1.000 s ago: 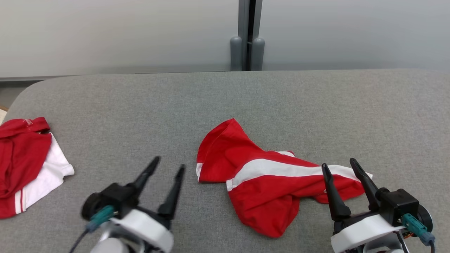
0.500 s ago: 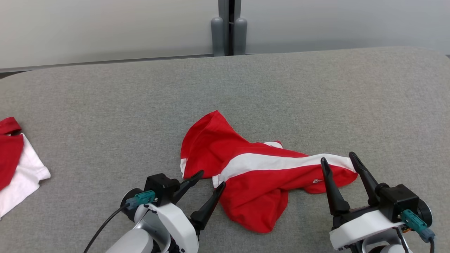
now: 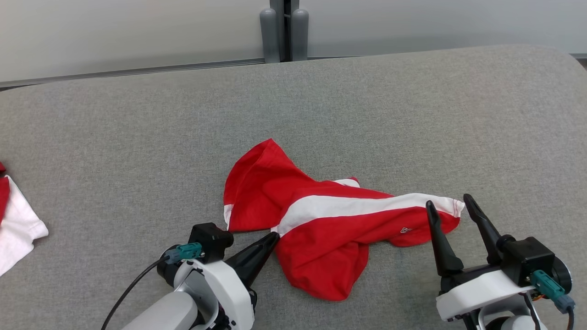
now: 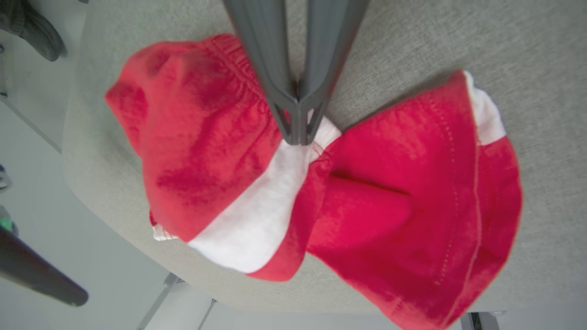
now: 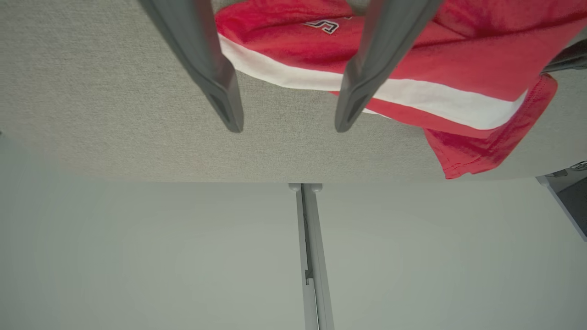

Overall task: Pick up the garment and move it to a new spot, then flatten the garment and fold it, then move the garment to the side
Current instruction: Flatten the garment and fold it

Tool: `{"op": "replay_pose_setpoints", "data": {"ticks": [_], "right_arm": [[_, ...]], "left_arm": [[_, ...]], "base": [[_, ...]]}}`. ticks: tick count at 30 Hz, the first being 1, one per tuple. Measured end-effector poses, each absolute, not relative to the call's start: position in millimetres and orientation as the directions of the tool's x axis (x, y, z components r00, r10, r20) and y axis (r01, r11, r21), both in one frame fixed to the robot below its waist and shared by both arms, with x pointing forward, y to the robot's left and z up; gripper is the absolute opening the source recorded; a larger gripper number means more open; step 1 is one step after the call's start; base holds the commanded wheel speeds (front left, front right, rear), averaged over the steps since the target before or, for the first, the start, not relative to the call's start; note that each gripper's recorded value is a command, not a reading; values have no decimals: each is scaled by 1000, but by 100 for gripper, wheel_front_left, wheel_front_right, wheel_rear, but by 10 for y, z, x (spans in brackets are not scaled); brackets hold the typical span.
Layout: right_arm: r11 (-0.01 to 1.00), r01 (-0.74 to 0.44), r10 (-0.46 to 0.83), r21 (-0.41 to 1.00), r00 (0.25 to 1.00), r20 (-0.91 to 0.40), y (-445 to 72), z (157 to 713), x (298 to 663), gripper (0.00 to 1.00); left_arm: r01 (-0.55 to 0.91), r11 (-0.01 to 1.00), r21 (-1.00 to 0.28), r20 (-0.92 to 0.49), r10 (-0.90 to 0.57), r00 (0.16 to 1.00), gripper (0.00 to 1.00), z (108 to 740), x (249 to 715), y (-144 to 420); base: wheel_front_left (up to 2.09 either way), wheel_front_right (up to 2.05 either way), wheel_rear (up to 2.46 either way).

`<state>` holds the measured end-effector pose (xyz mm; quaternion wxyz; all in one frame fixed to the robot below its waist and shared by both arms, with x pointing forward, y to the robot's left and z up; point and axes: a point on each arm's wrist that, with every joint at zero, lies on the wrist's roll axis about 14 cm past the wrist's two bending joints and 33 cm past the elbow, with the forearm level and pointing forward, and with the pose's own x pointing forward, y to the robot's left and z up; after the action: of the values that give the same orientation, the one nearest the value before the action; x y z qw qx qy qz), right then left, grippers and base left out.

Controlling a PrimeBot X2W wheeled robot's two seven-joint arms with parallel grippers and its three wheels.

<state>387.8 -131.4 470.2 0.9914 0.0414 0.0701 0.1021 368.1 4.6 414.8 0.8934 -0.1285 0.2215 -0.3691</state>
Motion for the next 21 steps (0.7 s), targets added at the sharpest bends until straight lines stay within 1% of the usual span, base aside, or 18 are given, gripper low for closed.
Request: {"op": "replay_pose_setpoints", "data": {"ticks": [17, 18, 19, 20, 21], "right_arm": [[977, -195, 204, 89, 972, -119, -1329, 4739, 3902, 100], [977, -196, 206, 89, 972, -118, -1325, 4744, 3903, 100], [976, -197, 206, 89, 972, -116, -1322, 4751, 3903, 100], [976, -199, 208, 89, 972, -114, -1317, 4759, 3901, 100], [976, -199, 209, 88, 972, -111, -1314, 4766, 3902, 100]], "left_arm": [[611, 702, -365, -271, -708, 652, 0, 4187, 3742, 168], [609, 705, -362, -258, -704, 662, 19, 4213, 3762, 182], [608, 710, -356, -243, -699, 673, 93, 4249, 3792, 201], [607, 718, -340, -232, -690, 686, 100, 4283, 3825, 223], [604, 725, -332, -215, -681, 700, 100, 4328, 3861, 243]], "base": [[0, 0, 0], [0, 0, 0], [0, 0, 0], [0, 0, 0], [0, 0, 0]]}}
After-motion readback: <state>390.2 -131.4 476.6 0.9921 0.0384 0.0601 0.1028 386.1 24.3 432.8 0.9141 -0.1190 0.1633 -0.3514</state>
